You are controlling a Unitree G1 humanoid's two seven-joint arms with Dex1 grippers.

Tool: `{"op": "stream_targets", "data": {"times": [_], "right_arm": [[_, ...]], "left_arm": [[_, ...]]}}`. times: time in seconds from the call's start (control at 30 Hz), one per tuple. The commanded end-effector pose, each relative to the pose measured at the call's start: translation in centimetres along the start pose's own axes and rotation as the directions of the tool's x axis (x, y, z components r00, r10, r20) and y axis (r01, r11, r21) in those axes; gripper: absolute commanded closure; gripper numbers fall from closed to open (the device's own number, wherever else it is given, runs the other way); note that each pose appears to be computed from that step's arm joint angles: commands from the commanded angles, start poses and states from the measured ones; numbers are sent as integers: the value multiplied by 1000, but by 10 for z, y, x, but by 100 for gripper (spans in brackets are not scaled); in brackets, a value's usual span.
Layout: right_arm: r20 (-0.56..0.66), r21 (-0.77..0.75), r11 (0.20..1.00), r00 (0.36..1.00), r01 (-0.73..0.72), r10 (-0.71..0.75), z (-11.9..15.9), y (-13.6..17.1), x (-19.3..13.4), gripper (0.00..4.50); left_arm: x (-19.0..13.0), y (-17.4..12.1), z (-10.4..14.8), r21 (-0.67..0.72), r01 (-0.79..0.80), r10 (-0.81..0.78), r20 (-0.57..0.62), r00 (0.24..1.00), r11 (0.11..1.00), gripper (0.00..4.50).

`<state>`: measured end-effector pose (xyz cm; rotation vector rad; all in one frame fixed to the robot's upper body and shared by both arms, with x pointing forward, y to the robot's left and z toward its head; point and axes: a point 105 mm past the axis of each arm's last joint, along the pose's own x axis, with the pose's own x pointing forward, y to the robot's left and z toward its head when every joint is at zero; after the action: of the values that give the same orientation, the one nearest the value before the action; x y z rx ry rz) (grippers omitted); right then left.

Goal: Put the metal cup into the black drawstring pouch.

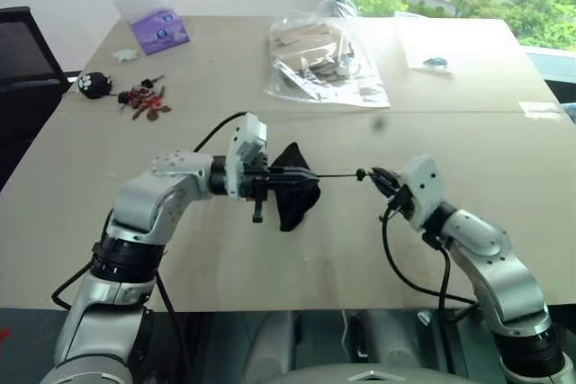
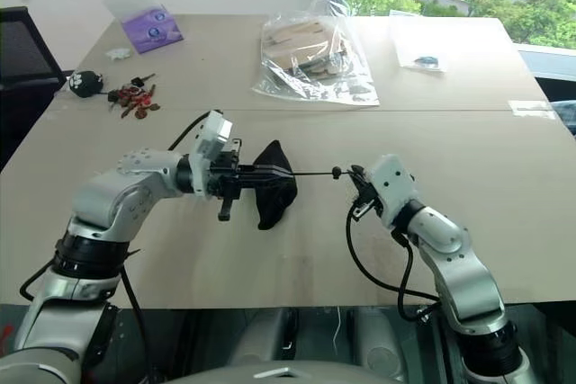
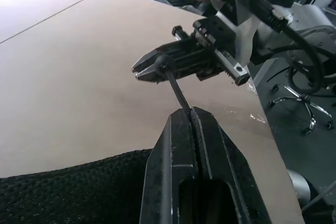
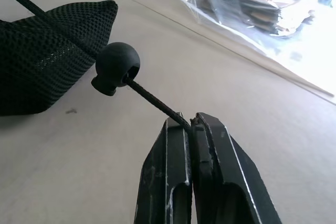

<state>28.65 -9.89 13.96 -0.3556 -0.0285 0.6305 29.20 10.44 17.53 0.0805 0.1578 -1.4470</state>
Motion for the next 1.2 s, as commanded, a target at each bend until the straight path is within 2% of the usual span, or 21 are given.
{"op": "stream_targets", "data": {"times": [0.03, 0.13, 0.3, 0.4, 0.53, 0.77, 0.93, 0.97, 1.0, 1.07, 1.1, 1.13, 1.2], "right_arm": [[38, -246, 946, 977, 211, -208, 23, -41, -12, 442], [102, -435, 857, 961, 275, -256, 50, -59, -16, 450], [202, -593, 755, 959, 279, -196, 97, -67, -13, 450], [229, -648, 716, 963, 262, -145, 121, -69, -9, 450], [239, -680, 696, 967, 229, -84, 137, -63, -4, 450], [236, -695, 695, 972, 184, -22, 140, -52, 1, 450], [233, -691, 701, 972, 177, -17, 139, -52, 2, 450], [231, -690, 703, 973, 176, -17, 139, -53, 2, 450], [229, -689, 703, 973, 175, -17, 138, -53, 2, 450], [228, -687, 706, 974, 175, -20, 137, -53, 2, 450], [227, -687, 706, 974, 176, -21, 137, -53, 2, 450], [226, -686, 706, 974, 176, -24, 136, -53, 2, 450], [224, -685, 707, 974, 176, -26, 136, -54, 1, 450]], "left_arm": [[-1, -1, 19, -6, 49, -48, 63, 997, 999, 450], [7, -2, 36, -64, 77, -67, 139, 988, 995, 368], [41, 8, 58, -48, -14, 23, 187, 982, 999, 130], [67, 9, 69, -36, -6, 14, 227, 974, 999, 130], [87, 13, 83, -10, -20, 22, 295, 955, 1000, 130], [100, 26, 101, 42, -97, 75, 366, 928, 994, 130], [99, 21, 106, 66, -66, 35, 393, 919, 996, 130], [99, 20, 107, 68, -61, 29, 396, 918, 996, 168], [99, 20, 107, 69, -58, 26, 397, 917, 996, 183], [99, 17, 109, 67, -42, 11, 410, 912, 997, 262], [99, 17, 109, 64, -42, 12, 413, 910, 997, 326], [98, 16, 109, 64, -37, 7, 417, 909, 997, 349], [98, 15, 109, 64, -29, 0, 419, 908, 998, 424]]}}
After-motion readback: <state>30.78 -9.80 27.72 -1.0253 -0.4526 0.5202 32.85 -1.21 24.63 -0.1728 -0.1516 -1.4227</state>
